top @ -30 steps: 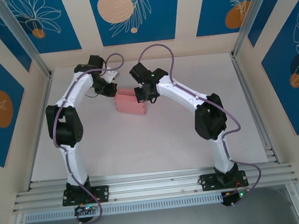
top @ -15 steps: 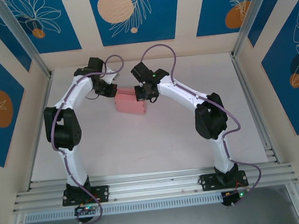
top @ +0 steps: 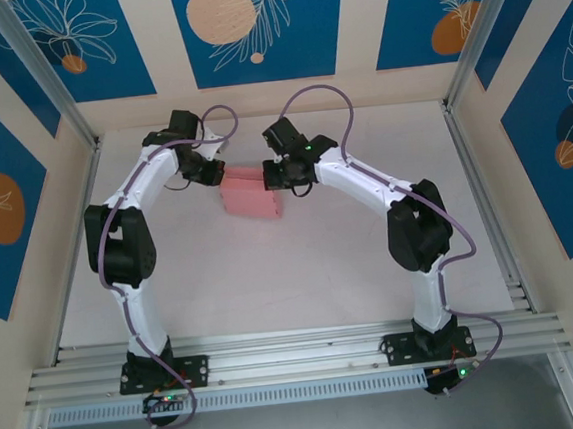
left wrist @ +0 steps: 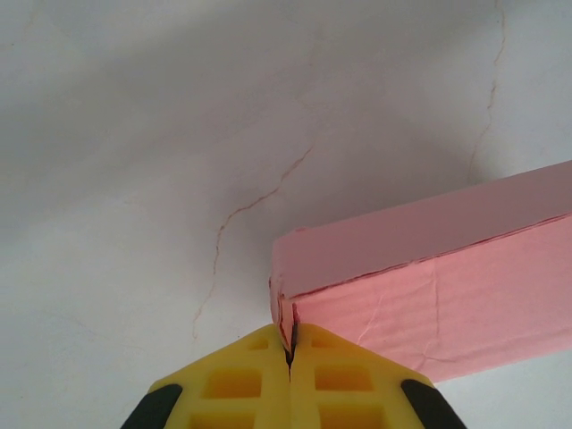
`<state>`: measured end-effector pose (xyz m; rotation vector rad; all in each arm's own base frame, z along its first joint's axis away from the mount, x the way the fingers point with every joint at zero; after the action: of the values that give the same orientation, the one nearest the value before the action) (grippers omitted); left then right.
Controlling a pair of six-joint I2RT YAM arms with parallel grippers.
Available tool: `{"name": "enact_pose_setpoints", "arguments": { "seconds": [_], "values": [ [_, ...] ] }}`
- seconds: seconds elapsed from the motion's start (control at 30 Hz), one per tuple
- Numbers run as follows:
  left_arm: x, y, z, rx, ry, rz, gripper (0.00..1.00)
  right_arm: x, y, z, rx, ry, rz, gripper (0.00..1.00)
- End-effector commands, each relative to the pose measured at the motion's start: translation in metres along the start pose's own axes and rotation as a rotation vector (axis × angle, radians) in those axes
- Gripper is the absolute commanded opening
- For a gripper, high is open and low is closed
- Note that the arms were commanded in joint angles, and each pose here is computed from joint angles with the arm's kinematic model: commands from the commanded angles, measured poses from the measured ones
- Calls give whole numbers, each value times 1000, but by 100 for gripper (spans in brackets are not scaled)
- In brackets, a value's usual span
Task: Fold the paper box
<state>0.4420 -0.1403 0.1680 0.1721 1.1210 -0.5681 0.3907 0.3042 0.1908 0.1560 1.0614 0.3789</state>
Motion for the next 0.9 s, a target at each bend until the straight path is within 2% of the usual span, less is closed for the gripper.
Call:
{"name": "enact_pose_setpoints", "arguments": {
  "seconds": [0.0,0.37,0.63,0.87],
  "values": [
    [5,-16,-14,9,64,-29,0,-19,15,15,2,-77,88,0],
    [5,-14,-14,9,68,-12,0,-30,11,20,57,-156,147,0],
    [3,-14,-12,7,56,-10,0,-30,10,20,41,-162,168,0],
    [-8,-19,-4,-22,0,-23,0,-14,-2,3,-6,-122,78,0]
  ]
}}
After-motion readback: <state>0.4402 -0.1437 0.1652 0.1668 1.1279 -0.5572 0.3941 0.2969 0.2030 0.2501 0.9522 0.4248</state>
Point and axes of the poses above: each hand's point on the last joint's axis, 136 mm out from that joint toward the fingers, its own x axis out along the fingers, its own y axis along the line the jaws close on, z = x × y, the point moved 4 cm from there along -x, back along the fingers, and after that the axes turned 1 degree about -x, right-handed, at the moved point
